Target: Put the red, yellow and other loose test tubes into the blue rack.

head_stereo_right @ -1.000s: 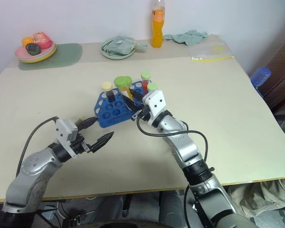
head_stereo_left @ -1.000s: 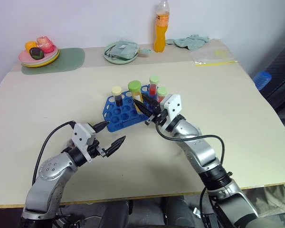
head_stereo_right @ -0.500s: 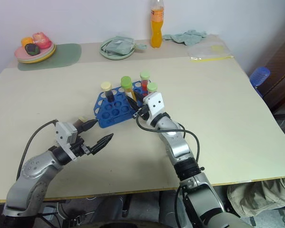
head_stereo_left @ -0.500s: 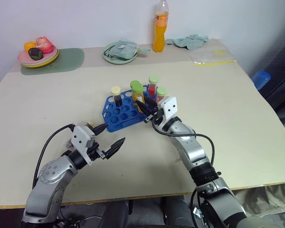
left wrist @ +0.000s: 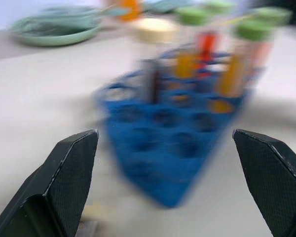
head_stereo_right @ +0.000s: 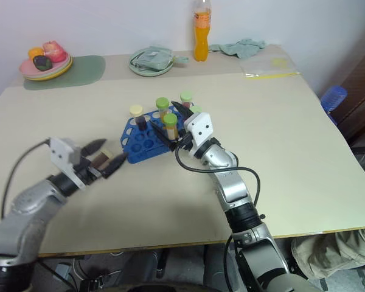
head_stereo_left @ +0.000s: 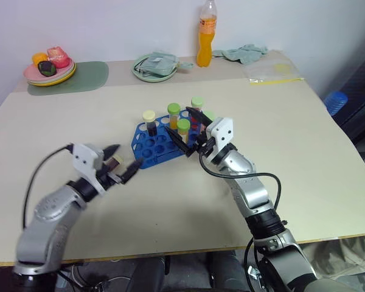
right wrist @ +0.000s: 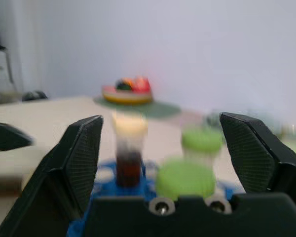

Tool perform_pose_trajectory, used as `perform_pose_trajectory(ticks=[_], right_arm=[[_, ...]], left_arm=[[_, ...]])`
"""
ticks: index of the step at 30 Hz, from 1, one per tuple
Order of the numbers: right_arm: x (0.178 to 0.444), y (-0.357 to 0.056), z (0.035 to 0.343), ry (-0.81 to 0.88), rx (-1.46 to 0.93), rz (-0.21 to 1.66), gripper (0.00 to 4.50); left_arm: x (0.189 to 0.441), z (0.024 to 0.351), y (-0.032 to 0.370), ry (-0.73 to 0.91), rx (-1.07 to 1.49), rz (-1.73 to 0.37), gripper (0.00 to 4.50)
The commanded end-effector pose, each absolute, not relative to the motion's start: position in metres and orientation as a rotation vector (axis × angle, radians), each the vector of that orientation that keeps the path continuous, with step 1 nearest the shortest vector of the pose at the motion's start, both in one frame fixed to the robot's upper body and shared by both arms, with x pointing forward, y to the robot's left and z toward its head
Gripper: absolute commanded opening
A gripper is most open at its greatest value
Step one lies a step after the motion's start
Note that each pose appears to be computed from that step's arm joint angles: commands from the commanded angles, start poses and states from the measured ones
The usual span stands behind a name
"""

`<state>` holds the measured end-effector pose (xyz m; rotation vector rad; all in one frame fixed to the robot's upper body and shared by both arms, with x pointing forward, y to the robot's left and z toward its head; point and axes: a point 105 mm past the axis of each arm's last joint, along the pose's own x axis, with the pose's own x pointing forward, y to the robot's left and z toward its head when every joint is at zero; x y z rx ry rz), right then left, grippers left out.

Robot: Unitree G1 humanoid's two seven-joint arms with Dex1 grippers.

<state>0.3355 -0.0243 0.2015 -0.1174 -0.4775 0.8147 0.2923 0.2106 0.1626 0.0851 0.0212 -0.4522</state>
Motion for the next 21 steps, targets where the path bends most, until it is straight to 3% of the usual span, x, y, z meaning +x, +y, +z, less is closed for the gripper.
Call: perform_pose_trajectory(ticks=[1, 3, 6, 10, 13, 18, 21], right_arm=[[0.328, -0.03, 0.223, -0.521, -0.119, 0.831, 4.25], [0.324, -0.033, 0.223, -0.491, -0.127, 0.877, 4.25], [0.32, -0.038, 0.221, -0.453, -0.14, 0.923, 4.25], [0.285, -0.042, 0.195, -0.293, -0.256, 1.216, 4.25], [0.266, -0.048, 0.183, -0.2, -0.327, 1.341, 4.25], [0.262, -0.05, 0.178, -0.166, -0.352, 1.35, 4.25], [0.262, -0.05, 0.178, -0.172, -0.349, 1.331, 4.29]], left_arm=[[0.302, 0.174, 0.24, 0.14, 0.163, -0.322, 4.5], [0.303, 0.163, 0.254, 0.333, 0.272, -0.302, 4.5], [0.303, 0.162, 0.26, 0.472, 0.272, -0.336, 4.5], [0.3, 0.146, 0.264, 0.815, 0.226, -0.391, 4.5], [0.305, 0.145, 0.256, 0.901, 0.258, -0.432, 4.5], [0.318, 0.136, 0.252, 0.968, 0.288, -0.444, 4.5], [0.322, 0.13, 0.253, 0.986, 0.298, -0.444, 3.64]])
